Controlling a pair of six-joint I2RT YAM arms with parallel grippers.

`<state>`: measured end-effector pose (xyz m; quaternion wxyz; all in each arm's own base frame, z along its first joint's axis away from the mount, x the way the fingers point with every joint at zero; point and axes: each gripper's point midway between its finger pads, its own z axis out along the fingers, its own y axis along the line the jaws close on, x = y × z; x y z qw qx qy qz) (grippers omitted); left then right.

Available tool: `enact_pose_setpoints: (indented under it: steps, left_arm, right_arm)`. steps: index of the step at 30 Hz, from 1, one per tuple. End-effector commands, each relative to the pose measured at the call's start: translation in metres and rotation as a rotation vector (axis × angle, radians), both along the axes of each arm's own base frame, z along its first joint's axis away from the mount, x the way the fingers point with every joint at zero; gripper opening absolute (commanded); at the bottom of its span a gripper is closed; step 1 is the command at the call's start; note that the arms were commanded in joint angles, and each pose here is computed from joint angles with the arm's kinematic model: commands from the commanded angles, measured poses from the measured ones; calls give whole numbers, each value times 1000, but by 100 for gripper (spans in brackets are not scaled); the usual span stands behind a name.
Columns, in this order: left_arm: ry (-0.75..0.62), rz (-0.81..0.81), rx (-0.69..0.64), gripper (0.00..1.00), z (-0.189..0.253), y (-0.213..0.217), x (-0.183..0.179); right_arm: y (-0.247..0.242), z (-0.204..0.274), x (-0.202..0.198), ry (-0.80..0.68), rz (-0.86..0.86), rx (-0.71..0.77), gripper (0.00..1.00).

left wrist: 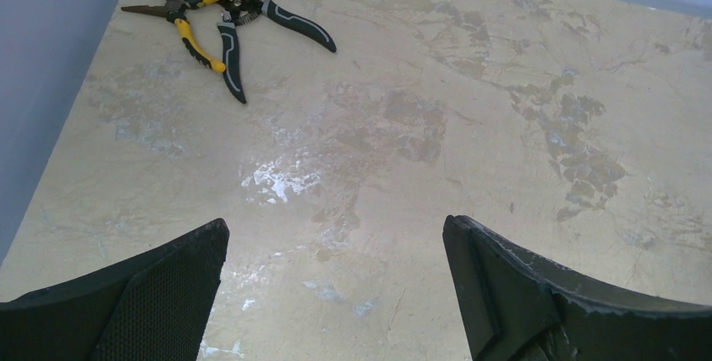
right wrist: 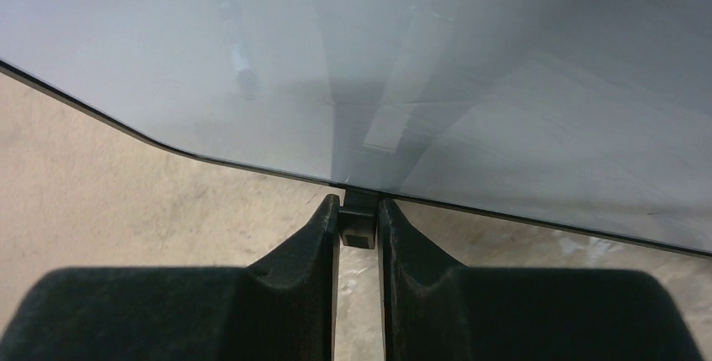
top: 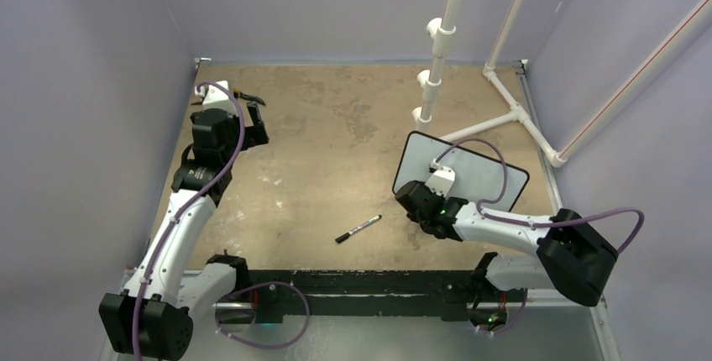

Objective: Write a sentence on the whiteboard
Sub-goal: Move the whiteboard to the center of the board.

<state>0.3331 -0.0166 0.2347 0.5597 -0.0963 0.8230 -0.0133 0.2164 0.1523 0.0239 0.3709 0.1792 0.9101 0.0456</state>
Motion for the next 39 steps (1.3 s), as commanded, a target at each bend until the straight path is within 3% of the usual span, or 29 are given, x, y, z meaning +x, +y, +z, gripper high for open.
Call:
enact_pose_setpoints:
  steps: [1, 17, 39]
  left_arm:
    - [-52, -8, -15, 99, 12, -2, 2]
    - [-49, -6, -12, 99, 11, -1, 2]
    - [-38, -4, 1, 99, 6, 1, 1]
  right_arm:
    - [54, 16, -3, -2, 71, 156, 0]
    - [136, 46, -16, -110, 401, 206, 0]
    - [212, 44, 5, -187, 643, 83, 0]
